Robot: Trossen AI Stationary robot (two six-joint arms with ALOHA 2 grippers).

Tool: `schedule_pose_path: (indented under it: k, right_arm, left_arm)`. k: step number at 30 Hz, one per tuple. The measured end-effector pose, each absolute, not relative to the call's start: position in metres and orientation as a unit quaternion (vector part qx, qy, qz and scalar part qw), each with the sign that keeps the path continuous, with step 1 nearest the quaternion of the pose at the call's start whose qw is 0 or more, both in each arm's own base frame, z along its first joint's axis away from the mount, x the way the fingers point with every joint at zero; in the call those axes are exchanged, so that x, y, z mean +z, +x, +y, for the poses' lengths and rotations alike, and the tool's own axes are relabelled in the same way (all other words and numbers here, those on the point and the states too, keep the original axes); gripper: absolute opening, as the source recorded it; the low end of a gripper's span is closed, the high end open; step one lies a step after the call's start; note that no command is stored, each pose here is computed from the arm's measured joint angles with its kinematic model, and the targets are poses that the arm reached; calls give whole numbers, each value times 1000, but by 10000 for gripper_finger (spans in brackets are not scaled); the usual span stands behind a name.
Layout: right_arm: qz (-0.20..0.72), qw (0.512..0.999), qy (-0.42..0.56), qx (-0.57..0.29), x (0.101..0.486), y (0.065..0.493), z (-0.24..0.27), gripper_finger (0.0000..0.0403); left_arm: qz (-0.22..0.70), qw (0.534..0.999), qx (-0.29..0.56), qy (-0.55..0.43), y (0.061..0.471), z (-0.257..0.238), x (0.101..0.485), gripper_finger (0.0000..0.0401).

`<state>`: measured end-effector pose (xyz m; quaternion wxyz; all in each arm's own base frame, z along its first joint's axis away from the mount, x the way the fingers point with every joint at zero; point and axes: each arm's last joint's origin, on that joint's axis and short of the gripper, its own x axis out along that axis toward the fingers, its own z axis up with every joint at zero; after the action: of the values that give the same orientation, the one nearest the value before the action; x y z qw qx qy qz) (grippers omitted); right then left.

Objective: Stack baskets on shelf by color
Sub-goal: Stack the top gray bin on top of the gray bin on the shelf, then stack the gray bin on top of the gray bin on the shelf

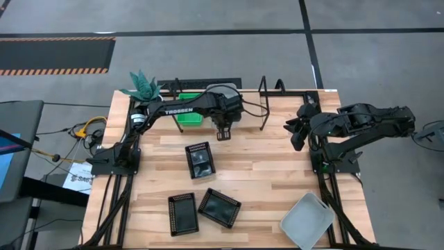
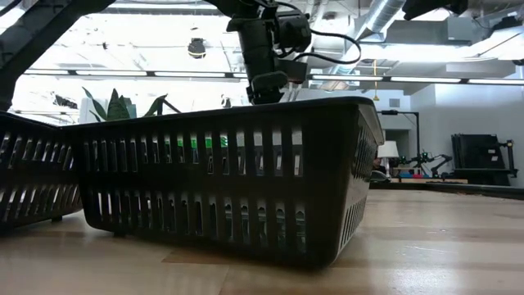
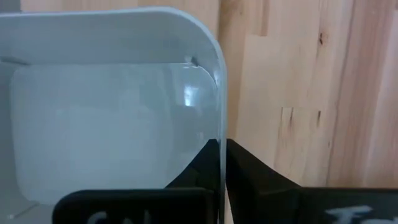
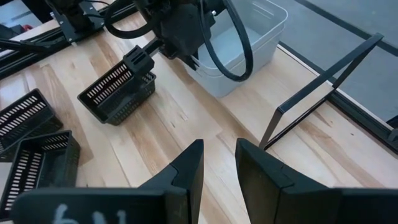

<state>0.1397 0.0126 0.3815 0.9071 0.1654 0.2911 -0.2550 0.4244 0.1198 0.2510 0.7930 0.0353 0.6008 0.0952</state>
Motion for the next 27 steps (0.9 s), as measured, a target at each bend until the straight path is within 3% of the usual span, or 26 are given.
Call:
schedule_pose_path:
  k: [6,11,27]
  right_arm:
    - [293,907,167,-251,381,140,13,118]
    - [294,907,168,-249,381,140,13,118]
    - [296,907,169,-246,381,140,13,118]
  left_arm:
    - [600,791,113,27,424,121,251,4]
    - [622,775,107,37,421,121,245,30]
    - [640,759,114,35,413,119,254,174]
